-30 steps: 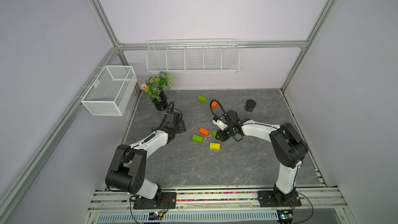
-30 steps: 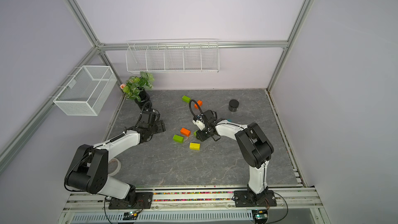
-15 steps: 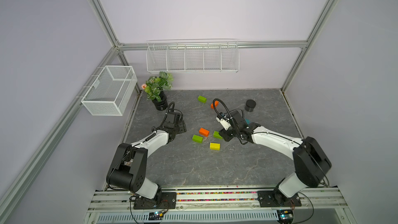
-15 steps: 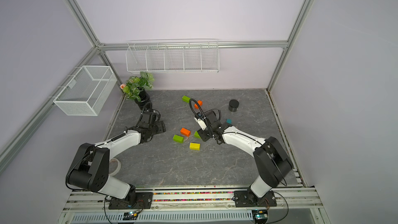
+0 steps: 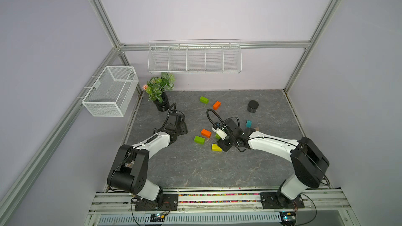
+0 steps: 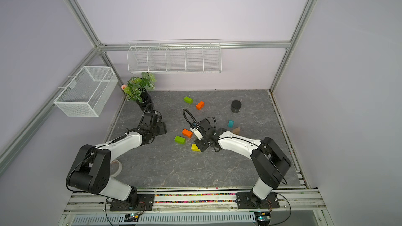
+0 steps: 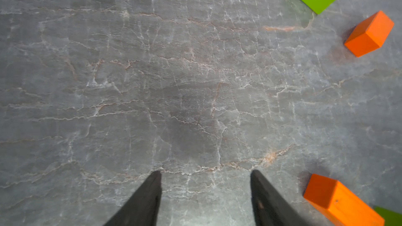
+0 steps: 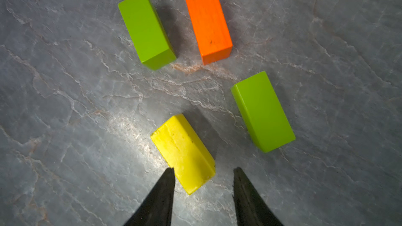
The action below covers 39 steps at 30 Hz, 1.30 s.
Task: Assemble a piece of candy with building blocks
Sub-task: Move the building block to the center of the board.
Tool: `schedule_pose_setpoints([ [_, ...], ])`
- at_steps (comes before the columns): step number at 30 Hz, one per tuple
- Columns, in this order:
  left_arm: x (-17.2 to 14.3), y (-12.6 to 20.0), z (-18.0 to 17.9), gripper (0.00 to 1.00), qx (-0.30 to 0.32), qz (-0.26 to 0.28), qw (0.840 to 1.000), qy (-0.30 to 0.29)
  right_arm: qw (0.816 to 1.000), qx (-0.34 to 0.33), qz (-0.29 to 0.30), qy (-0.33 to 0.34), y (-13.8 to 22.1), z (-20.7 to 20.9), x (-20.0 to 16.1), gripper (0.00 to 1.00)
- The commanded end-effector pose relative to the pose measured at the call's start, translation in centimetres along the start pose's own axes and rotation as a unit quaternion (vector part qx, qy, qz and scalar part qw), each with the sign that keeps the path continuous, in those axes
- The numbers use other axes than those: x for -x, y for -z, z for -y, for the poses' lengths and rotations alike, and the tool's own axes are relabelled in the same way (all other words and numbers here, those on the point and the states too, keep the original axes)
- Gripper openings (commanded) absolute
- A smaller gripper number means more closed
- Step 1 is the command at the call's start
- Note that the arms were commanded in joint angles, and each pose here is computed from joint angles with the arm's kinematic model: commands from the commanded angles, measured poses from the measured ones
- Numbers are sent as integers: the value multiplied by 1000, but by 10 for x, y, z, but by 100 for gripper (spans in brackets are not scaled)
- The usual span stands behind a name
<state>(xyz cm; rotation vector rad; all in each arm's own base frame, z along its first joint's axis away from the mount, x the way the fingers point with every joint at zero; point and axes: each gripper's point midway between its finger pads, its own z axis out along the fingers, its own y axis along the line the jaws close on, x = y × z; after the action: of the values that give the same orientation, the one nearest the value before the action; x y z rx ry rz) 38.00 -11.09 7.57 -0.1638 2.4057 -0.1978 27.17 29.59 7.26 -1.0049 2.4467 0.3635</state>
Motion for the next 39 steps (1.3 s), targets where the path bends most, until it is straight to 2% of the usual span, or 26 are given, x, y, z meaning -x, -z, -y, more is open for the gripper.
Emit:
schedule_pose_setpoints([
  [1, -3, -6, 3, 64, -4, -6, 1000, 9, 1000, 19, 4, 0, 4, -12, 3, 48],
  [5, -3, -6, 1, 65, 0, -6, 1000, 9, 999, 19, -17, 28, -5, -21, -2, 49],
  [17, -6, -8, 1, 65, 2, -10, 1000, 8, 996, -15, -59, 65, -32, -11, -1, 50],
  [26, -6, -8, 1, 66, 2, -12, 1000, 7, 994, -11, -86, 64, -45, -12, -18, 44],
  [39, -6, -9, 1, 66, 3, -14, 1000, 6, 991, -52, -97, 81, -52, 9, -22, 36],
])
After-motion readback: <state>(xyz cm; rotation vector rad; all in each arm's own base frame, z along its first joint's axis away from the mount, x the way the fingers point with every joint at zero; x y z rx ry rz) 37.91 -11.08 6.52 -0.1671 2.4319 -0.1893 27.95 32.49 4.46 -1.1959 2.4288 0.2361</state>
